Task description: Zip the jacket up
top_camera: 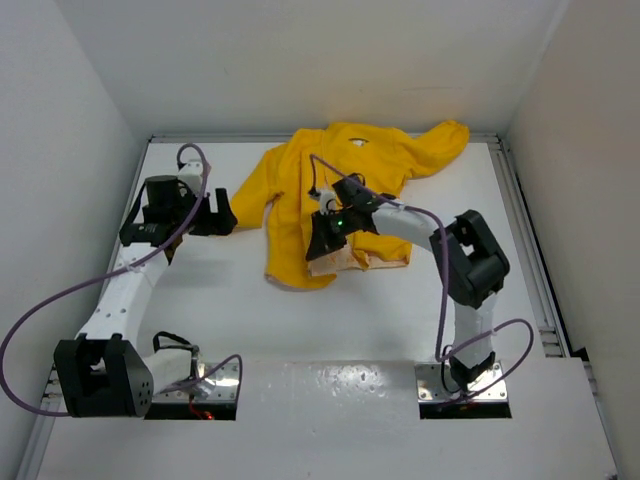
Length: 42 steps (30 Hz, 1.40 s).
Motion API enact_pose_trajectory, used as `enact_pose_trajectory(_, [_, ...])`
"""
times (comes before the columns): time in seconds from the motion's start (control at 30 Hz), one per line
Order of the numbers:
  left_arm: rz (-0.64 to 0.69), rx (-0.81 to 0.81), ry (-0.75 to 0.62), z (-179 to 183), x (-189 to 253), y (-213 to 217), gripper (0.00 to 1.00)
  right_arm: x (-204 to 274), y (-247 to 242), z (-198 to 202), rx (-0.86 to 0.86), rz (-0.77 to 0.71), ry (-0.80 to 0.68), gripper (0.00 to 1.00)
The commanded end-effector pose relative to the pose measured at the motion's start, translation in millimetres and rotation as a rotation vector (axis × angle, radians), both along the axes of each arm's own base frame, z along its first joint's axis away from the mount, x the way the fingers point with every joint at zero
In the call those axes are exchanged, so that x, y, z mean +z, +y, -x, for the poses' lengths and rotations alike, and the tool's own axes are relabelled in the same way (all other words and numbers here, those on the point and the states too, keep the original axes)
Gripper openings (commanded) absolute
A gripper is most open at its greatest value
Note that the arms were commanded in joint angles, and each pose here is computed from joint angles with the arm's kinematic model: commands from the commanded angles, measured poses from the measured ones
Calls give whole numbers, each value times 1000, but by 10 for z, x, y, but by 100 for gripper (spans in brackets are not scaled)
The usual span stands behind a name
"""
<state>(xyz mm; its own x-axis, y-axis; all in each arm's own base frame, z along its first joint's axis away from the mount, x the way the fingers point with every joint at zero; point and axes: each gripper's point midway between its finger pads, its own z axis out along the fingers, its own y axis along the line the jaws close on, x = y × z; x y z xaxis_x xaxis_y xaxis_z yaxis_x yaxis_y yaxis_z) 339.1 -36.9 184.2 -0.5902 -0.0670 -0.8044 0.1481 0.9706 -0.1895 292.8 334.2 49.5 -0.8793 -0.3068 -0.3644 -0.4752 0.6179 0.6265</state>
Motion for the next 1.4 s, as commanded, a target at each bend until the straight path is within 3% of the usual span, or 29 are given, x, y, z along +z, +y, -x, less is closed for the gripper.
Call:
enact_pose_trajectory(0.0, [83, -297, -81, 210, 131, -418, 87, 878, 149, -14, 96, -412, 6, 0])
enact_pose_trajectory(0.07, [156, -364, -57, 322, 85, -566, 90, 1286, 148, -208, 104, -621, -22, 0])
enact_pose_trajectory(0.1, [232, -456, -67, 418, 132, -732, 93, 1194, 138, -174, 132, -668, 62, 0])
enact_pose_trajectory(0.13, [285, -492, -45, 507, 62, -813, 93, 1583, 147, -238, 181, -822, -59, 0])
enact_pose_trajectory(0.17, [386, -561, -30, 579, 82, -956, 95, 1592, 100, -266, 125, -834, 88, 1])
enact_pose_trajectory(0.3, [617, -637, 51, 695, -4, -1165, 90, 1548, 68, 6, 241, -828, 94, 1])
enact_pose_trajectory(0.33, [660, -607, 86, 701, -45, -1177, 90, 1746, 54, 55, 268, -870, 99, 1])
enact_pose_trajectory(0.5, [632, -642, -58, 573, 174, -1235, 89, 1670, 51, 156, 295, -859, 94, 1])
enact_pose_trajectory(0.6, [637, -671, -63, 577, 231, -1342, 80, 1674, 83, 228, 323, -858, 82, 1])
enact_pose_trajectory(1.17, [693, -838, 28, 925, 285, -1800, 70, 1588, 237, 353, 387, -840, 76, 0])
enact_pose_trajectory(1.37, [690, -890, 62, 1018, 233, -1891, 60, 1582, 233, 347, 390, -838, 72, 0])
